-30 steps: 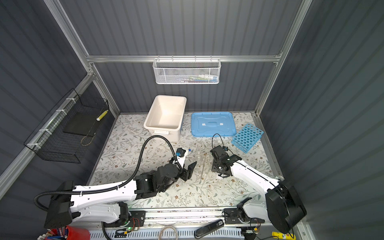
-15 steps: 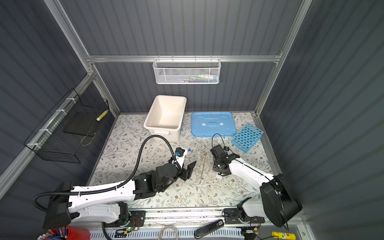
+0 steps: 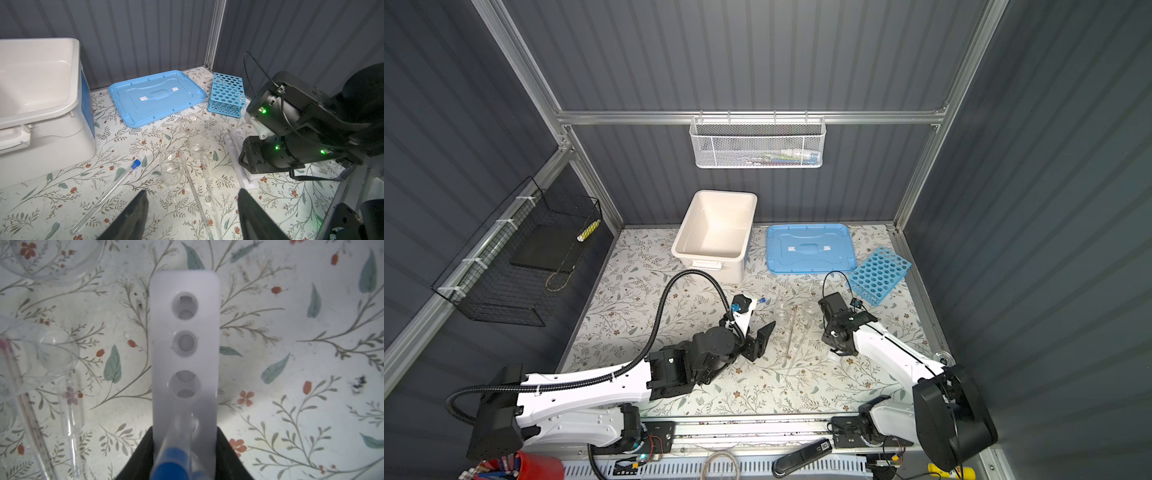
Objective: Organize the chemistry lab equipment
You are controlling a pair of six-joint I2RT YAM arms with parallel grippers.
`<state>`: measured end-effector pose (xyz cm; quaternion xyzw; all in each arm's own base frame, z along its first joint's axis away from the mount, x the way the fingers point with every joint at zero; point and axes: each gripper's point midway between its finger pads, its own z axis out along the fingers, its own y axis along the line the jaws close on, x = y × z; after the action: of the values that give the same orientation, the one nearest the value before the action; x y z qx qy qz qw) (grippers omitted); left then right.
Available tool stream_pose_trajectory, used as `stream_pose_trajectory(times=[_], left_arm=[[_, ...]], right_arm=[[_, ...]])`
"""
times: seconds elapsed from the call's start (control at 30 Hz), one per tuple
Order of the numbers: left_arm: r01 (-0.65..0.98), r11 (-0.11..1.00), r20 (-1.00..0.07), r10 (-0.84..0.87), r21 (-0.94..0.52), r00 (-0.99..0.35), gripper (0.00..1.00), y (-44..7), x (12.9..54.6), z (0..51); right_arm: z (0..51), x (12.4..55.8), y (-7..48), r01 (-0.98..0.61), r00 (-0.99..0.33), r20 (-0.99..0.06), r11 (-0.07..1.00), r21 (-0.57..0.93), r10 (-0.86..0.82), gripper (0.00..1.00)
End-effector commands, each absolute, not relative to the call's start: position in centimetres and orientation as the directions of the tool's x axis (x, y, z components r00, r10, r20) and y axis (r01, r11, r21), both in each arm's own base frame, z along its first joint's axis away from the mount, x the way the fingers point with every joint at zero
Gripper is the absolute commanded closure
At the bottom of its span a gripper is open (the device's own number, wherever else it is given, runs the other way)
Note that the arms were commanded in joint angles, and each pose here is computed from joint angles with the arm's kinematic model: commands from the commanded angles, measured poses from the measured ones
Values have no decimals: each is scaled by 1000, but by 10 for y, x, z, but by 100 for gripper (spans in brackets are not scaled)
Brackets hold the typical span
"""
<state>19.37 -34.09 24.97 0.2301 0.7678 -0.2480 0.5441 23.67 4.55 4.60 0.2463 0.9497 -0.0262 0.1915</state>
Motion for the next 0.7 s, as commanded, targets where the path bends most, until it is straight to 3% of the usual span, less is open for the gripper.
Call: stream_pose_trajectory(times=[0.0,0.3,0.67], left_arm=[[620,776,-955,91,-110,-283,31,-330,194,254],[612,783,-960,74,-112,-270,31,-318,193,259],[604,790,-962,79,-100,-262,30,-315,194,260]], right_arm=[[49,228,25,569,-752,-394,822,18,529,69],[40,221,-4,707,-642,-351,703,72,682,66],[31,205,-35,782,-568,-347,621,55,746,63]])
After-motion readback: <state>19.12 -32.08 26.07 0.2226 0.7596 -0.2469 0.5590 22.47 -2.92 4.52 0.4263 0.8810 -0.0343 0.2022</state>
